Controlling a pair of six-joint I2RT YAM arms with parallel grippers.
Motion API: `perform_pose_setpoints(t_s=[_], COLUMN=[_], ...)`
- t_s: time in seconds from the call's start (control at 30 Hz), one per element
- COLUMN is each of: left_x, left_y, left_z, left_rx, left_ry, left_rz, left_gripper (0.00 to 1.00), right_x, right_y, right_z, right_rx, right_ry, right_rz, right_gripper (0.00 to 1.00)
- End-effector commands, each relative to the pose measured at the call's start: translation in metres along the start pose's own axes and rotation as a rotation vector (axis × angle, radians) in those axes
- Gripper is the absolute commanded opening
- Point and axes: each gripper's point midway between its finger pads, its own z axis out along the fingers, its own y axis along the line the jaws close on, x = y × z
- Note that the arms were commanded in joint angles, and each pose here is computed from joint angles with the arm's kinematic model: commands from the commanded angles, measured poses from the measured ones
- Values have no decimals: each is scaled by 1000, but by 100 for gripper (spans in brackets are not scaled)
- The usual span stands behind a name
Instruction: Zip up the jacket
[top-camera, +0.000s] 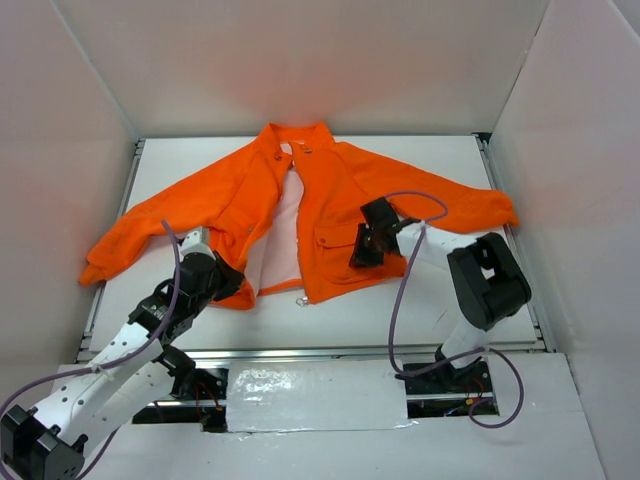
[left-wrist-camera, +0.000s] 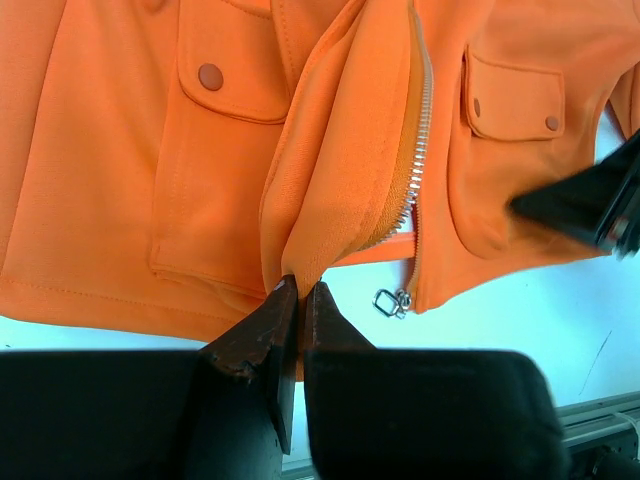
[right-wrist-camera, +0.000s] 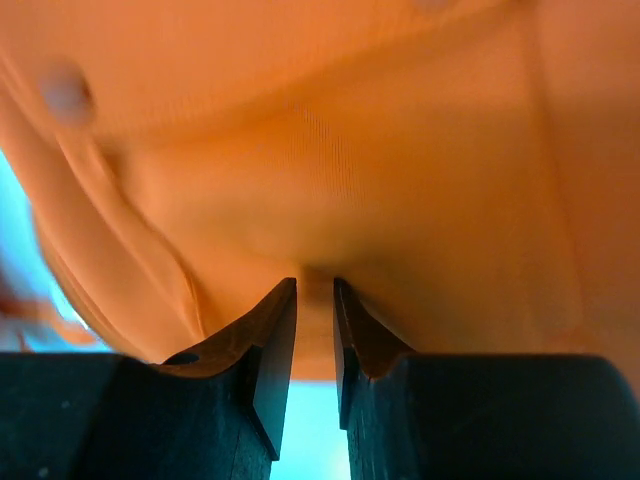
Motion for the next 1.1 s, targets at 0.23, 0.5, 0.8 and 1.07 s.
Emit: perform_pose_setpoints(t_s=[0.23,0.5,0.8,1.07], left_x=[-13,-15,-16,-13], left_y=[-16,-21,-22,-21], left_z=[-6,-8,-10,-10], left_rx=[53,74,79,80], left_ry=[-13,-12,-12,-2], left_rz=[44,50,63,72], left_gripper=[0,0,0,0], right_x=[-28,47,70,86], right_y=[66,83,90,87], right_z=[-49,-36,-24,-7], right_rx=[-75,-44,-33,34], right_ry=[-125,-22,10,37], right_rz=[-438,-780,-965,-1015], right_gripper=[40,46,55,55])
